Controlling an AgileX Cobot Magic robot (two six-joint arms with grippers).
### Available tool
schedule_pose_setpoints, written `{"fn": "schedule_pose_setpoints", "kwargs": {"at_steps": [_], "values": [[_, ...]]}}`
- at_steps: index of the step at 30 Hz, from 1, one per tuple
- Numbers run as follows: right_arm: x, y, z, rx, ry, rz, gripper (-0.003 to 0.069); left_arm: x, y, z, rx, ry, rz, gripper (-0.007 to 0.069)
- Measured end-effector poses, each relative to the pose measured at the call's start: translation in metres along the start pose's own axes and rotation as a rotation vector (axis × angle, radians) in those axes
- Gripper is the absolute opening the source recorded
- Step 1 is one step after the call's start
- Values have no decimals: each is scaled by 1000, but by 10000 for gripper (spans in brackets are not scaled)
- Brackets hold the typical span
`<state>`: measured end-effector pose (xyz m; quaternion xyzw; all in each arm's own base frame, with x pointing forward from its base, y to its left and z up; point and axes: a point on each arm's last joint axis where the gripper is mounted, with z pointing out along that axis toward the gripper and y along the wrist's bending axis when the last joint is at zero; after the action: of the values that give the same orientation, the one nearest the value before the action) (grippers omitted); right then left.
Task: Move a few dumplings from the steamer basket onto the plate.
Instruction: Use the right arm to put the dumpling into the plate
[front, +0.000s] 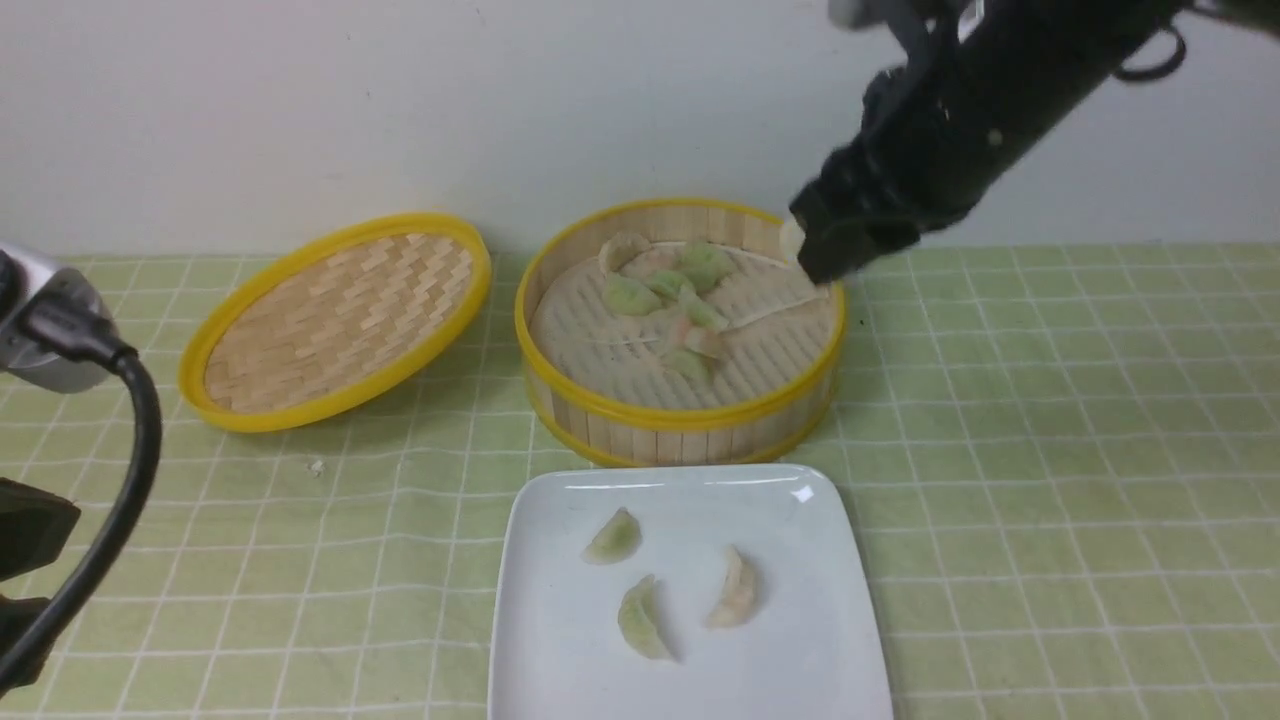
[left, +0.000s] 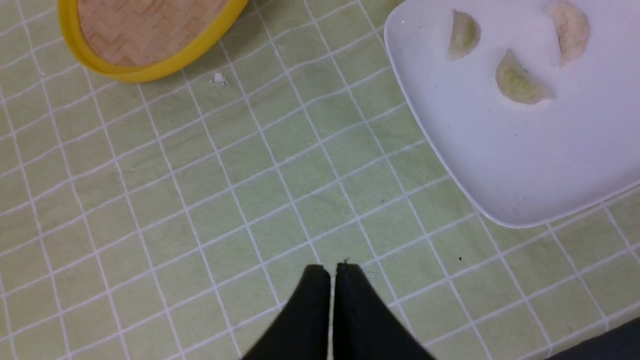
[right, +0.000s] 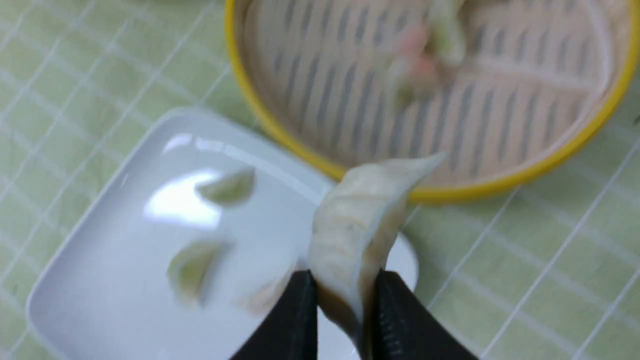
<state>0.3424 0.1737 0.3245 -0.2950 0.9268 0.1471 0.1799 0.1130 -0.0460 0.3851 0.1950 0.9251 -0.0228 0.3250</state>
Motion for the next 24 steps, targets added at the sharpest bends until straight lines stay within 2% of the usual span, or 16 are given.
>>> {"fn": "schedule_pose_setpoints", "kwargs": {"at_steps": [3, 10, 14, 18, 20, 22, 24], "values": [[26, 7, 33, -39, 100, 2, 118, -2, 0, 0, 1, -19, 0, -6], [61, 3, 107, -21, 155, 38, 118, -4, 0, 0, 3, -49, 1, -6], [64, 0, 123, -27, 164, 61, 168, -5, 0, 0, 3, -50, 3, -6], [64, 0, 129, -34, 167, 69, 357, -5, 0, 0, 3, -50, 4, -6], [61, -1, 127, -30, 155, 60, 427, -5, 0, 0, 3, -50, 4, -6], [52, -2, 122, -8, 133, 29, 484, -5, 0, 0, 3, -50, 4, -6], [38, -4, 113, 26, 88, -12, 512, -5, 0, 0, 3, -50, 4, -6]]}}
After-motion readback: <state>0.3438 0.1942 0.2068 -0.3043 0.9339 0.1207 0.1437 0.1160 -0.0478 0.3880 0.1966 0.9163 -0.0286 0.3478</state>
